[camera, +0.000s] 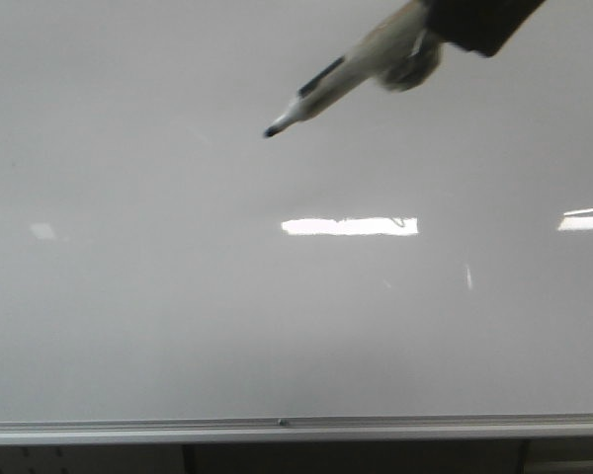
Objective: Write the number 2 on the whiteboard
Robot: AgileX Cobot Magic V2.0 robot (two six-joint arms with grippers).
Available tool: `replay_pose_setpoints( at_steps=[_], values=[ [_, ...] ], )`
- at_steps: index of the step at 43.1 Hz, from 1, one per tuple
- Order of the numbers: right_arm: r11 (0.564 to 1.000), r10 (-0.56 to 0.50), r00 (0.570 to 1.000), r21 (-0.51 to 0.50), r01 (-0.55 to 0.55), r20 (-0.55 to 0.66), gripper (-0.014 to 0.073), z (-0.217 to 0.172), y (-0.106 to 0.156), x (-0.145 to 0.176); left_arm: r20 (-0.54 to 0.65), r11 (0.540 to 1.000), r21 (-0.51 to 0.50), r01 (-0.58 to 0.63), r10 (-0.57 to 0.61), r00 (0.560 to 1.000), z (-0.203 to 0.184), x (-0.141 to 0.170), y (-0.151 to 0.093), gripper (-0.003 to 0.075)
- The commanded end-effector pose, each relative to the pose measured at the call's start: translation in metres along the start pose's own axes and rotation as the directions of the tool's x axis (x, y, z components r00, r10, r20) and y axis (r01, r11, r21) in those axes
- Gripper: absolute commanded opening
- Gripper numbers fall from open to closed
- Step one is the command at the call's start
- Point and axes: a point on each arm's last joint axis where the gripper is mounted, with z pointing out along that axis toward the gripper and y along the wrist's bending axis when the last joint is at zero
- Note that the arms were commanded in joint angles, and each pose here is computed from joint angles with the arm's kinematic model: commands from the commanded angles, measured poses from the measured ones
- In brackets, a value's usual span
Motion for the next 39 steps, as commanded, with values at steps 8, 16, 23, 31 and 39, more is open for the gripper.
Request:
replay_pose_setpoints(
  at_steps=[8, 16, 23, 31, 39],
  values=[
    [0.877, 0.385, 0.908, 0.24, -0.416, 0.166, 0.0017, -0.066, -0.014, 0.032, 0.133, 0.99, -0.084, 0.114, -0.102, 0.986, -0.016, 0.021, 0.006, 0.0442],
    [0.799, 0.435, 0.817, 0.257, -0.544, 0.378, 0.0017, -0.067, 0.002, 0.059, 0.141, 0.989, -0.072, 0.126, -0.114, 0.983, -0.015, 0.022, 0.005, 0.0405],
    [0.757, 0.428, 0.74, 0.241, -0.607, 0.518, 0.0017, -0.043, 0.011, 0.082, 0.163, 0.989, -0.079, 0.127, -0.113, 0.98, -0.015, 0.019, 0.006, 0.0405],
    [0.742, 0.41, 0.71, 0.243, -0.625, 0.573, 0.0017, -0.004, 0.013, 0.103, 0.161, 0.989, -0.078, 0.127, -0.113, 0.981, -0.014, 0.019, 0.006, 0.0405],
    [0.735, 0.396, 0.698, 0.25, -0.63, 0.596, 0.0017, 0.017, 0.008, 0.109, 0.161, 0.989, -0.078, 0.127, -0.113, 0.981, -0.014, 0.019, 0.006, 0.0405]
  ],
)
